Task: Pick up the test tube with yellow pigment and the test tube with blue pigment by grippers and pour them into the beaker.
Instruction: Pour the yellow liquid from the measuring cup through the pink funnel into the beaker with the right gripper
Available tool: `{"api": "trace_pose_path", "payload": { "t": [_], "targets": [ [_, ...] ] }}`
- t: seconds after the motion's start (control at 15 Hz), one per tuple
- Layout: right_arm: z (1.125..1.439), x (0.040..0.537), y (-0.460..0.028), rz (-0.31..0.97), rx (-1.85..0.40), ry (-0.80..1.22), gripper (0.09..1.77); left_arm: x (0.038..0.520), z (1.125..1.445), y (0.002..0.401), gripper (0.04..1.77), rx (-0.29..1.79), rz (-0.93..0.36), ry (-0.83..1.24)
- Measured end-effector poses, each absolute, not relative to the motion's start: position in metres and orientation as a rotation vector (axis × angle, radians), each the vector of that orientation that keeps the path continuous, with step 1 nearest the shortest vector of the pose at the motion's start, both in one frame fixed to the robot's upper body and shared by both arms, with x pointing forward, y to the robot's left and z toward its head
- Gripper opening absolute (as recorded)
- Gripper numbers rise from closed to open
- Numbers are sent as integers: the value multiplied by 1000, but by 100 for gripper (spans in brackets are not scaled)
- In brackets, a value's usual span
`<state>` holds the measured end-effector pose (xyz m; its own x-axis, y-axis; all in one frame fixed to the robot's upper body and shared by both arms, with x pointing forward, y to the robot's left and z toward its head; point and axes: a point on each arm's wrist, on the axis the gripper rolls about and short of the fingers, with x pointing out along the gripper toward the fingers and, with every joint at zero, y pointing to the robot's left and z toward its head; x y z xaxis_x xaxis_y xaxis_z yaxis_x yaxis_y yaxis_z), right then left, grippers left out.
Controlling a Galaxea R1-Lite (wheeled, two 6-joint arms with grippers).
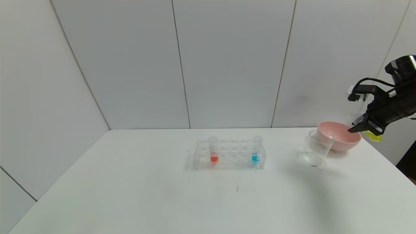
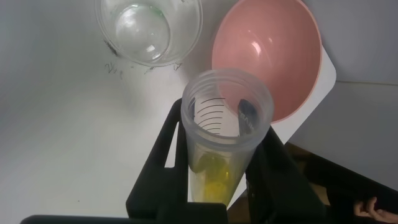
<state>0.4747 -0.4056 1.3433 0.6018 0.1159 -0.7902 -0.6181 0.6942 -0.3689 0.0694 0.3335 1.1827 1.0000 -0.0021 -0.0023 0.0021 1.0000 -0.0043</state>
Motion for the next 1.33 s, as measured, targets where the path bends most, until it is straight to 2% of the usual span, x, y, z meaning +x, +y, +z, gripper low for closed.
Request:
{"api": "trace_pose_path", "payload": {
  "t": [1.33],
  "targets": [
    [1320,495,-361,455,-995,946,58,69,1183,334,176,-4,-2,2]
  ]
}}
